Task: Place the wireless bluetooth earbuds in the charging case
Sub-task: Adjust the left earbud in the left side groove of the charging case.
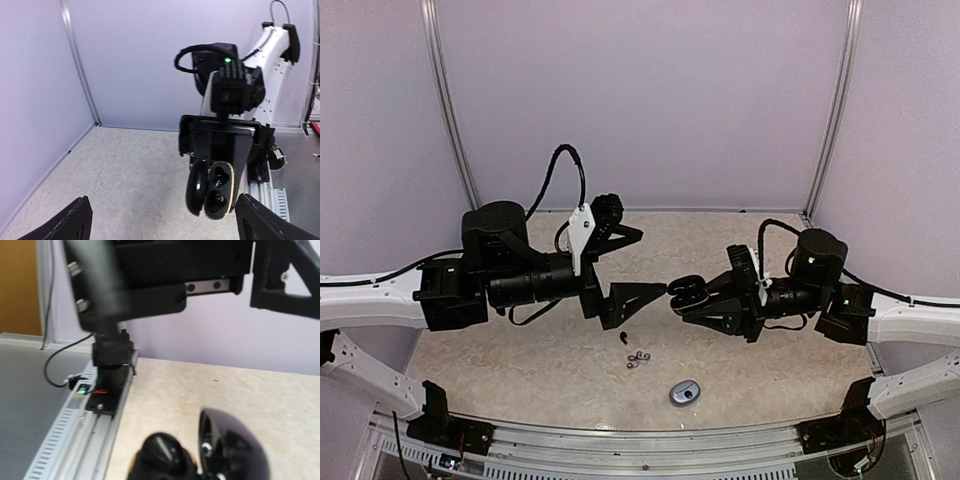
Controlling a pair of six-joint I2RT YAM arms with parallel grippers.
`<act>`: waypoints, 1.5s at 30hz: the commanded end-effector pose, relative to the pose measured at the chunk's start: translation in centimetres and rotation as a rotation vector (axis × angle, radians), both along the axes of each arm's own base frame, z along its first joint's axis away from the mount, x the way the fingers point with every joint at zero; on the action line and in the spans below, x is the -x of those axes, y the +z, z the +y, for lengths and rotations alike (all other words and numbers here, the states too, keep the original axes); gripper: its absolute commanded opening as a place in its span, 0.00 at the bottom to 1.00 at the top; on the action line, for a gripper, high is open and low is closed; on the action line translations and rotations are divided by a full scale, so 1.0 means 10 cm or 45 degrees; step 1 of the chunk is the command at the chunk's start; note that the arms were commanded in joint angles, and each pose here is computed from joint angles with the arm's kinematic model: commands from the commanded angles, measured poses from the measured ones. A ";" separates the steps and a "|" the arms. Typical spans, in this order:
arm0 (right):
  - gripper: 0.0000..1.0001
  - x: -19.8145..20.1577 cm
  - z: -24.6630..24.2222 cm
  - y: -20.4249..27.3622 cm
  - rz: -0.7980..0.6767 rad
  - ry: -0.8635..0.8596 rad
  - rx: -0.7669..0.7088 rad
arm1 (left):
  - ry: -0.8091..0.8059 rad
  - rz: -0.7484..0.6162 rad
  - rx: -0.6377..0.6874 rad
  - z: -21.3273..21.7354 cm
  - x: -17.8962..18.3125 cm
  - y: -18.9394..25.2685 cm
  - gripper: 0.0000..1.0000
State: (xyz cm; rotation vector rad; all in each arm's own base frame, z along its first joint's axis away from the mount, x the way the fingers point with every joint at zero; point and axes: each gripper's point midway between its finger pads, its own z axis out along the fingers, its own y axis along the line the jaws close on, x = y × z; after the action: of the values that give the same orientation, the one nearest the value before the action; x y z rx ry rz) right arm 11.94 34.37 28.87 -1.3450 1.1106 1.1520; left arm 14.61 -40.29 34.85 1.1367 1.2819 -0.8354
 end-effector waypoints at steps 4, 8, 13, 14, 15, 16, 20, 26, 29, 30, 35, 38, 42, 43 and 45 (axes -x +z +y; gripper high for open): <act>0.00 -0.24 -0.20 0.07 0.017 -0.205 -0.072 | 0.544 0.447 0.084 0.49 -0.96 -0.22 0.99; 0.00 -0.33 -0.31 0.05 0.057 -0.257 -0.087 | 0.617 0.729 0.059 0.71 -1.22 -0.68 0.99; 0.00 -0.44 -0.37 -0.03 0.090 -0.332 -0.055 | 0.773 0.884 -0.081 0.81 -1.39 -1.21 0.85; 0.00 -0.45 -0.37 -0.05 0.093 -0.343 -0.046 | 0.792 0.903 -0.140 0.80 -1.40 -1.33 0.80; 0.00 -0.46 -0.38 -0.07 0.097 -0.351 -0.040 | 0.826 0.934 -0.223 0.78 -1.44 -1.54 0.77; 0.00 -0.46 -0.38 -0.08 0.100 -0.356 -0.036 | 0.838 0.957 -0.289 0.76 -1.44 -1.69 0.73; 0.00 -0.44 -0.40 -0.15 0.119 -0.346 -0.026 | 0.818 1.024 -0.447 0.69 -1.40 -2.14 0.65; 0.00 -0.40 -0.39 -0.21 0.146 -0.325 -0.015 | 0.802 1.108 -0.544 0.63 -1.37 -2.56 0.56; 0.00 -0.41 -0.39 -0.22 0.141 -0.325 -0.010 | 0.792 1.118 -0.585 0.55 -1.33 -2.69 0.55; 0.00 -0.41 -0.39 -0.23 0.142 -0.325 -0.008 | 0.794 1.117 -0.606 0.53 -1.31 -2.74 0.55; 0.00 -0.40 -0.38 -0.24 0.145 -0.319 -0.003 | 0.833 1.073 -0.734 0.46 -1.23 -2.97 0.61; 0.00 -0.40 -0.39 -0.24 0.147 -0.319 -0.005 | 0.879 1.025 -0.812 0.45 -1.20 -3.09 0.64; 0.00 -0.40 -0.38 -0.24 0.149 -0.313 -0.002 | 0.991 0.974 -0.892 0.53 -1.25 -3.21 0.64; 0.00 -0.40 -0.38 -0.24 0.150 -0.312 -0.002 | 1.016 0.958 -0.909 0.55 -1.27 -3.23 0.64; 0.00 -0.40 -0.38 -0.24 0.154 -0.313 -0.002 | 1.064 0.935 -0.936 0.60 -1.30 -3.26 0.64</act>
State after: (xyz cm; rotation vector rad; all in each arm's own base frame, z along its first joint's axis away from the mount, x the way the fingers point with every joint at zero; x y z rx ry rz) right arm 15.93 30.74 26.33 -1.1216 1.3201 1.0502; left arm 26.39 -35.90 2.72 0.7126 2.5672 -0.2799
